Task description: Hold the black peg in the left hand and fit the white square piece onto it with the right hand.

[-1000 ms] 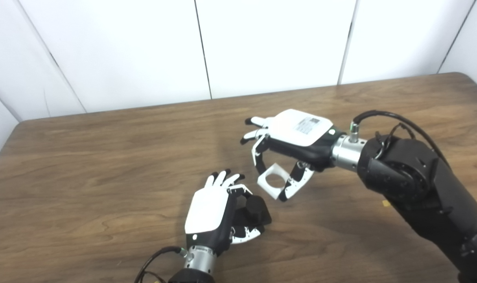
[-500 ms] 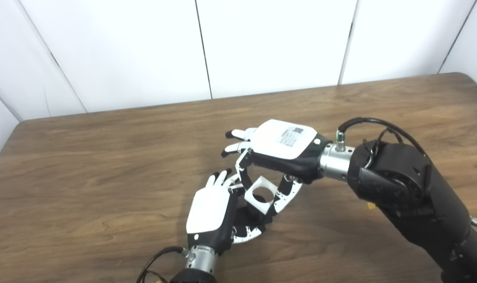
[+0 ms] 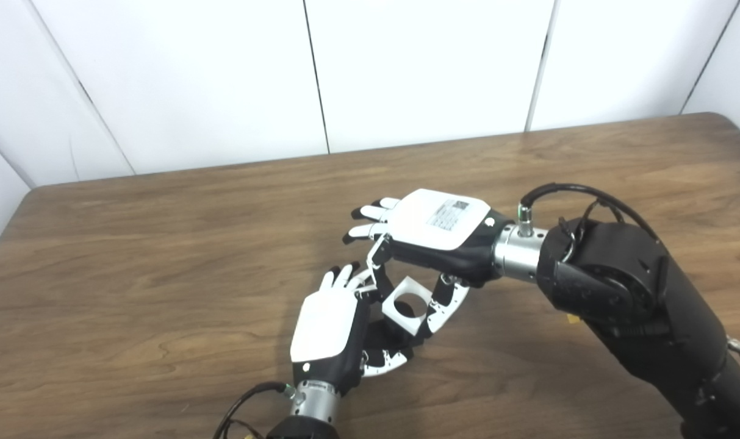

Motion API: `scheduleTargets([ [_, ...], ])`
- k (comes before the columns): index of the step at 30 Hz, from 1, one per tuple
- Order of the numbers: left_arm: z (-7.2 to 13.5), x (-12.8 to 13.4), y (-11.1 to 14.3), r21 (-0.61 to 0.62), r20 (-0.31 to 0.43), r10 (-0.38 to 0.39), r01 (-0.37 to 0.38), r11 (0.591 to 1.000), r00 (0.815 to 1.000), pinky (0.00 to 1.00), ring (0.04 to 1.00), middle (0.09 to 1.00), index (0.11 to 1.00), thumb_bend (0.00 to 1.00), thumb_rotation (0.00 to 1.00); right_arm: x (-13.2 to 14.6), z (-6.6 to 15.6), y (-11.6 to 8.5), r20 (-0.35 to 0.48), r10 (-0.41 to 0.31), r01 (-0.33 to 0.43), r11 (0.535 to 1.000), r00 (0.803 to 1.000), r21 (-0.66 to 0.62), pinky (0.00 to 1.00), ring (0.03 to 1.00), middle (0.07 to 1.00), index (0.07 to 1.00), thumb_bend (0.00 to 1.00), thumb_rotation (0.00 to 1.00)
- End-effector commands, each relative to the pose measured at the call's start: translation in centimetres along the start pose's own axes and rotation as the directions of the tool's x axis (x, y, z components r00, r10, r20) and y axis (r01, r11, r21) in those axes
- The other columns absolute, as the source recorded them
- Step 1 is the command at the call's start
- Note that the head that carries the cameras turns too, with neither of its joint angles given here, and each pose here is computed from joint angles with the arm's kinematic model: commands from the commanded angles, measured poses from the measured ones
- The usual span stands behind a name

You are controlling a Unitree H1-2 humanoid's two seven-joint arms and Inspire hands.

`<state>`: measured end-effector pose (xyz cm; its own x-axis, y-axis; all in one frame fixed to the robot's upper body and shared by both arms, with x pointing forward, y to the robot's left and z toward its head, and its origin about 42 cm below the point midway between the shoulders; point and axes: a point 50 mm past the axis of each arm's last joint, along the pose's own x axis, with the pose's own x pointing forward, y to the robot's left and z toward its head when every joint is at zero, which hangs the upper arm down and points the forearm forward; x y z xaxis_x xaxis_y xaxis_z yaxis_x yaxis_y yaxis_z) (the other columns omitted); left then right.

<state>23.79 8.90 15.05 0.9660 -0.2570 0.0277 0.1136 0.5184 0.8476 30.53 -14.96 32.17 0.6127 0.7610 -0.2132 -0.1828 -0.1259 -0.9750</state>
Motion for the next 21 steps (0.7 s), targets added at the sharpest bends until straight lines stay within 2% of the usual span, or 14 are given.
scheduleTargets([
  [1, -0.5, -0.2, -1.0, 0.037, -0.027, -0.052, 0.053, 0.998, 0.998, 0.99, 0.957, 0.872, 0.492, 0.52, 0.07, -0.2, 0.5, -1.6, 0.019, -0.061, 0.062, 0.997, 0.998, -0.053, 1.0, 1.0, 0.928, 0.488, 0.53, 0.15],
  [21, -0.6, -0.2, -0.8, 0.036, -0.023, -0.042, 0.043, 0.998, 0.999, 0.98, 0.953, 0.87, 0.492, 0.52, 0.07, 0.9, 0.2, -0.2, 0.005, -0.038, 0.038, 0.998, 0.999, -0.057, 1.0, 1.0, 0.934, 0.49, 0.53, 0.15],
])
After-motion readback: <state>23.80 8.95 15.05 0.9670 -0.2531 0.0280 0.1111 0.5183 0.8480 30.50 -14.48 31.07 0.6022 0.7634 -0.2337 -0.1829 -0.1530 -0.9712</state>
